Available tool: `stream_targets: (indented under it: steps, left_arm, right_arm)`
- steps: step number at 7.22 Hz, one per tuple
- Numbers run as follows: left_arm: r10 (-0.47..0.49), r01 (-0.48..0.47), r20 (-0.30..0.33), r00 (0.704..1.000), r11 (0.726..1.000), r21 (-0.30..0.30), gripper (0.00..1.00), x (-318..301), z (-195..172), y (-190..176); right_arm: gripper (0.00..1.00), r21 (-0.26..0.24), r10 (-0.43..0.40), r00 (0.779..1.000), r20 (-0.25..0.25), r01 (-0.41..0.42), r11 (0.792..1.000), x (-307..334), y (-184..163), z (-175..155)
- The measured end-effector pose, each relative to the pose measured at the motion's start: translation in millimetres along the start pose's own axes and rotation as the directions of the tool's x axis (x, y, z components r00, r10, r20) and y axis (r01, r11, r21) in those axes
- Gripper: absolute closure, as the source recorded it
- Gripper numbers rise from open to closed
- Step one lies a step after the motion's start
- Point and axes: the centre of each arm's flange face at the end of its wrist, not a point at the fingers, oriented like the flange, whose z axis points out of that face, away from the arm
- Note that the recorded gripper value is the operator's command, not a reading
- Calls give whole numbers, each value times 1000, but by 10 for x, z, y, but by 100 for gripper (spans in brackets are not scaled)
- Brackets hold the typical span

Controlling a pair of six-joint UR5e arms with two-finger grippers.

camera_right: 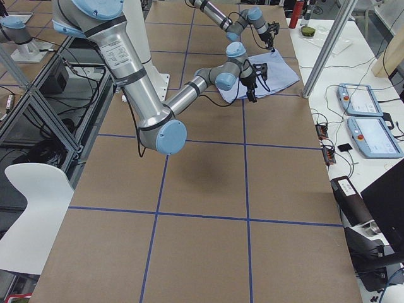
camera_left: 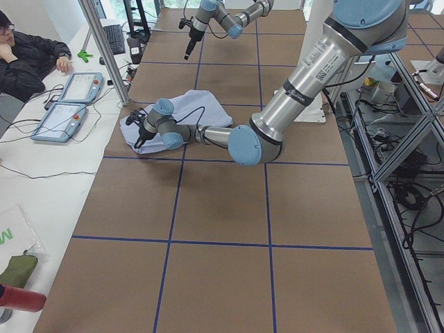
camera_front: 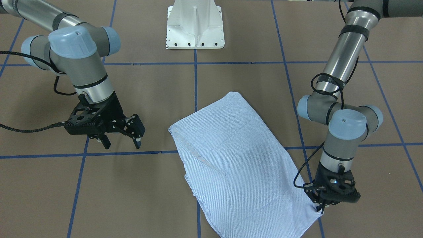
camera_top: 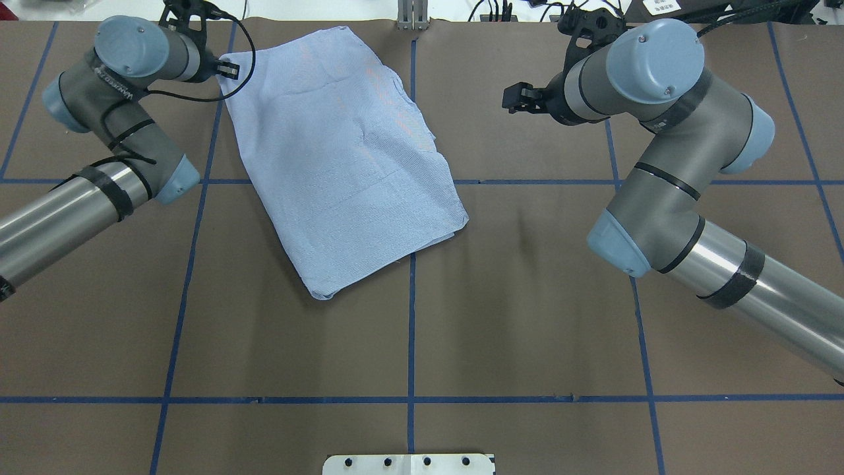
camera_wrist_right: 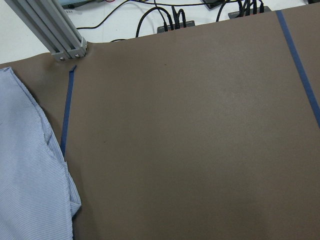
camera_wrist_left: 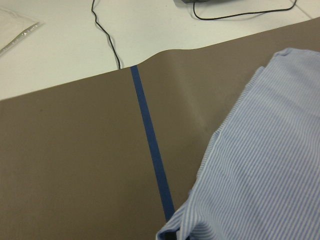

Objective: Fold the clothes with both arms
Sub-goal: 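Move the right gripper to the folded shirt's corner nearest it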

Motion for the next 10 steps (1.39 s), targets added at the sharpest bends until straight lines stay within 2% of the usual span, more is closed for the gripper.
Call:
stream_targets:
  steps: [1, 2, 3, 4, 5, 6, 7, 8, 9, 10]
  left_arm:
    - [8, -7, -18, 1000, 1000, 21, 0, 13, -29, -28]
    - [20, -17, -64, 998, 998, 53, 0, -14, -191, 48]
    - [32, -24, -139, 990, 998, 57, 0, -38, -472, 168]
    - [40, -32, -217, 975, 999, 41, 0, -79, -765, 292]
    - [44, -36, -263, 964, 999, 36, 0, -148, -995, 399]
    - [43, -34, -284, 958, 999, 37, 0, -204, -1146, 486]
    - [41, -31, -295, 955, 999, 39, 0, -242, -1243, 550]
    - [41, -29, -302, 953, 999, 42, 0, -267, -1304, 595]
    - [30, -17, -310, 950, 999, 44, 0, -287, -1370, 639]
    - [5, 10, -321, 947, 999, 44, 0, -305, -1474, 696]
  right_arm:
    - [0, -5, 12, 1000, 4, -12, 1000, -58, 40, -1]
    - [1, -9, 42, 999, 8, -42, 999, -125, 75, -13]
    - [1, -14, 94, 996, 0, -94, 995, -206, 116, -53]
    - [2, -23, 174, 984, -36, -175, 984, -353, 207, -134]
    - [5, -30, 270, 960, -80, -273, 962, -577, 394, -222]
    - [5, -7, 392, 914, -102, -394, 919, -820, 688, -242]
    - [3, 27, 493, 864, -100, -493, 870, -1035, 1030, -205]
    - [3, 33, 534, 839, -108, -533, 845, -1181, 1362, -105]
    - [3, 44, 543, 829, -130, -543, 839, -1253, 1618, 54]
    - [6, 66, 539, 829, -146, -536, 842, -1332, 1797, 220]
